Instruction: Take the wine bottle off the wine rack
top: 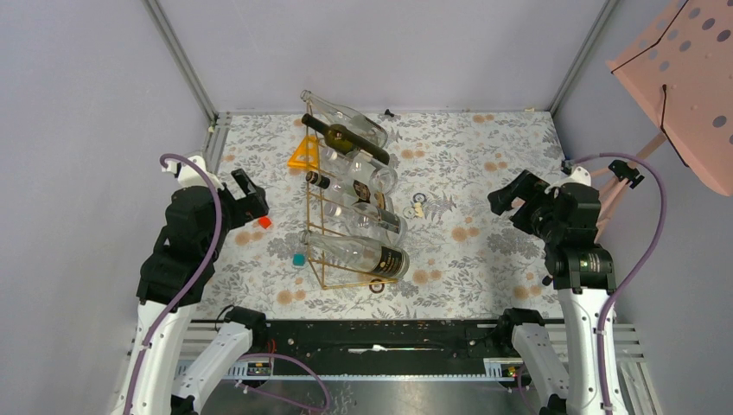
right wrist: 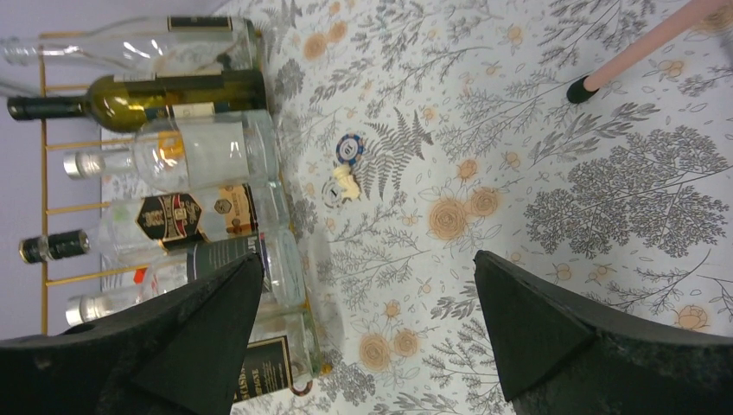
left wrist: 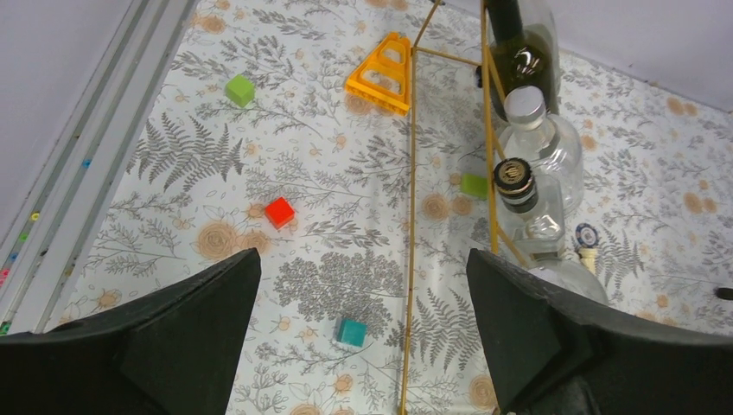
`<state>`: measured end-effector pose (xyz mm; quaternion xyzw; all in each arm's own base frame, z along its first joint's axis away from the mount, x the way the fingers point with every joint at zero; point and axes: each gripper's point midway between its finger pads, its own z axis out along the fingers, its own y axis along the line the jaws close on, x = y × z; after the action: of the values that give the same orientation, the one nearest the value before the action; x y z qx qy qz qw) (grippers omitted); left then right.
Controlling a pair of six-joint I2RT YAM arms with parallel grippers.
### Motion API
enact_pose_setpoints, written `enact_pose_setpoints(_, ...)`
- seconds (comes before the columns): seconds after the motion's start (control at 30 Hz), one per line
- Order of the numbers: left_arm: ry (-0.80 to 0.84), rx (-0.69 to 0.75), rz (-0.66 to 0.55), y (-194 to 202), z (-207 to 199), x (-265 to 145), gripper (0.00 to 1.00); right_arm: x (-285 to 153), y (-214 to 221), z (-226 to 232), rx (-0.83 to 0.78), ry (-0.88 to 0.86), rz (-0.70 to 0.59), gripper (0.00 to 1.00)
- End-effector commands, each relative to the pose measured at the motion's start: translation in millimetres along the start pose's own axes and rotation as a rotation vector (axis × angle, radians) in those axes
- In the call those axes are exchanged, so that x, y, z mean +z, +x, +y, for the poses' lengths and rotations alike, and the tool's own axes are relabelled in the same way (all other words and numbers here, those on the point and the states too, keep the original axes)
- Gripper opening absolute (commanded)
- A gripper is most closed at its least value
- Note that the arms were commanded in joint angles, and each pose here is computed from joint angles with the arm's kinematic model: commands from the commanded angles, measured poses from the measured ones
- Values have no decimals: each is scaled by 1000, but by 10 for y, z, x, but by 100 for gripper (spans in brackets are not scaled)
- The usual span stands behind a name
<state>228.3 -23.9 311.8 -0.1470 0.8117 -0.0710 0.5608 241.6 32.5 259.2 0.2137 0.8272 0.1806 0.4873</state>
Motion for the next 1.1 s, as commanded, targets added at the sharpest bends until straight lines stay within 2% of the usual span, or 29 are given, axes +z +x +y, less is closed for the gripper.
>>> enact_pose_setpoints(0.0, -49, 24, -21, 29, 129, 5, 99, -32, 27, 179, -84, -102, 52, 99)
enact_pose_setpoints(0.33, 21, 42, 1, 264, 97, 3, 99, 139, 133, 346, -72, -206, 146, 99)
enact_pose_setpoints(0.7, 136, -23, 81, 399, -115, -99, 99, 298, -139, 638, -58, -284, 136, 99)
enact_pose_setpoints(0.87, 181, -87, 102, 479, -185, -174, 99, 406, -125, 1067, -215, -326, 157, 99)
enact_pose_setpoints(1.07, 224, -141, 124, 550, -243, -268, 99, 297, 170, 1821, -363, -560, 187, 99)
